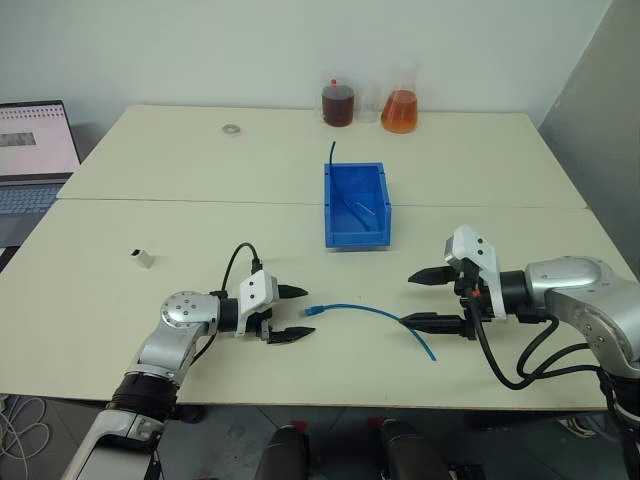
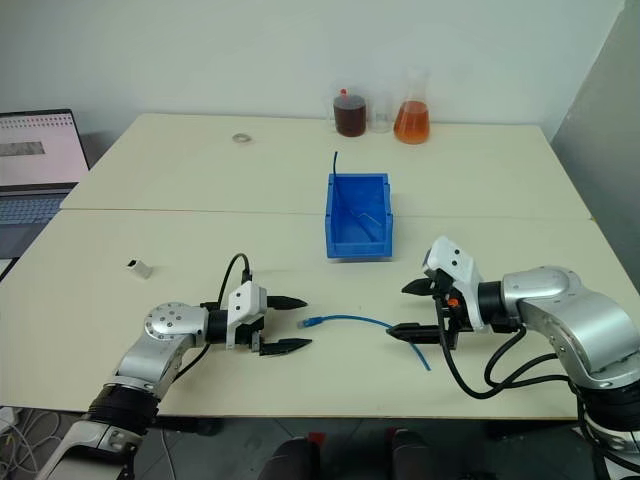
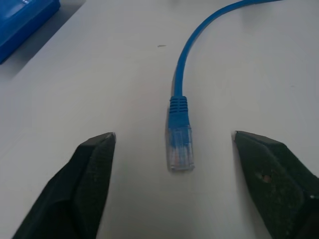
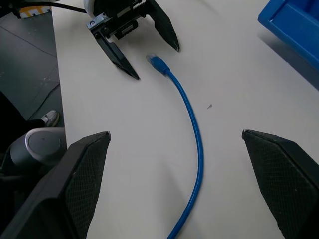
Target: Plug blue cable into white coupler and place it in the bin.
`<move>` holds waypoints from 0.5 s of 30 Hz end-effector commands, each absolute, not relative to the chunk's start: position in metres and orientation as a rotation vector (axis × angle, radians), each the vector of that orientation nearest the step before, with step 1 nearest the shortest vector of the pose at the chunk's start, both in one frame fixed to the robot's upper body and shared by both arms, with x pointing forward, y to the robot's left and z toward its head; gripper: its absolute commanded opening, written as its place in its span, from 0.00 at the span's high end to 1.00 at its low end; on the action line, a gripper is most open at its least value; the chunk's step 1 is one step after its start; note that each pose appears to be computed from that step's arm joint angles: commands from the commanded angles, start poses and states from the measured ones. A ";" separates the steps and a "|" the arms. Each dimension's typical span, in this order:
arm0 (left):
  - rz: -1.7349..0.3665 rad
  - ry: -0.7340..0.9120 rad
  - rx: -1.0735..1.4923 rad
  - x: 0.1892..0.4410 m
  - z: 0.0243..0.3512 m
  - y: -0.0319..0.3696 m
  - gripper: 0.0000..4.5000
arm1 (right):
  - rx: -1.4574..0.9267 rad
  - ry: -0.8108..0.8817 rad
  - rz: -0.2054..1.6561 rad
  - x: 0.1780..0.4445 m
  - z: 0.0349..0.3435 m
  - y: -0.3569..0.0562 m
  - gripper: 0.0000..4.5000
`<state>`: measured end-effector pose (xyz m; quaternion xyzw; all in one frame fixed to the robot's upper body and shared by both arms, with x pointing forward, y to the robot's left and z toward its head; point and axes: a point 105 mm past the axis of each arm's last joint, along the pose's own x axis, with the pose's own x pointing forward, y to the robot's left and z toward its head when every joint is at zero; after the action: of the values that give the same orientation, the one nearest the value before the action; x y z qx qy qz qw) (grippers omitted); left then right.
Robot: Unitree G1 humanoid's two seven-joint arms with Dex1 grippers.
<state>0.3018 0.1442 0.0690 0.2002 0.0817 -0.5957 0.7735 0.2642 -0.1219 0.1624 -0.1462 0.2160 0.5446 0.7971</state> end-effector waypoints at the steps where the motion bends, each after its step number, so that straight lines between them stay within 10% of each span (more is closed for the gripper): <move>1: -1.339 0.232 0.439 0.293 0.054 0.144 0.37 | -0.337 0.417 1.149 0.263 0.174 -0.125 0.00; 12: -1.306 0.275 0.453 0.287 0.044 0.159 0.94 | -0.324 0.423 1.136 0.267 0.174 -0.128 0.00; 15: -1.289 0.272 0.445 0.289 0.048 0.160 0.95 | -0.319 0.418 1.138 0.268 0.175 -0.126 0.00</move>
<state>0.2906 0.1468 0.0618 0.2059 0.0814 -0.6129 0.7585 0.2676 -0.1278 0.1653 -0.1442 0.2155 0.5289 0.8081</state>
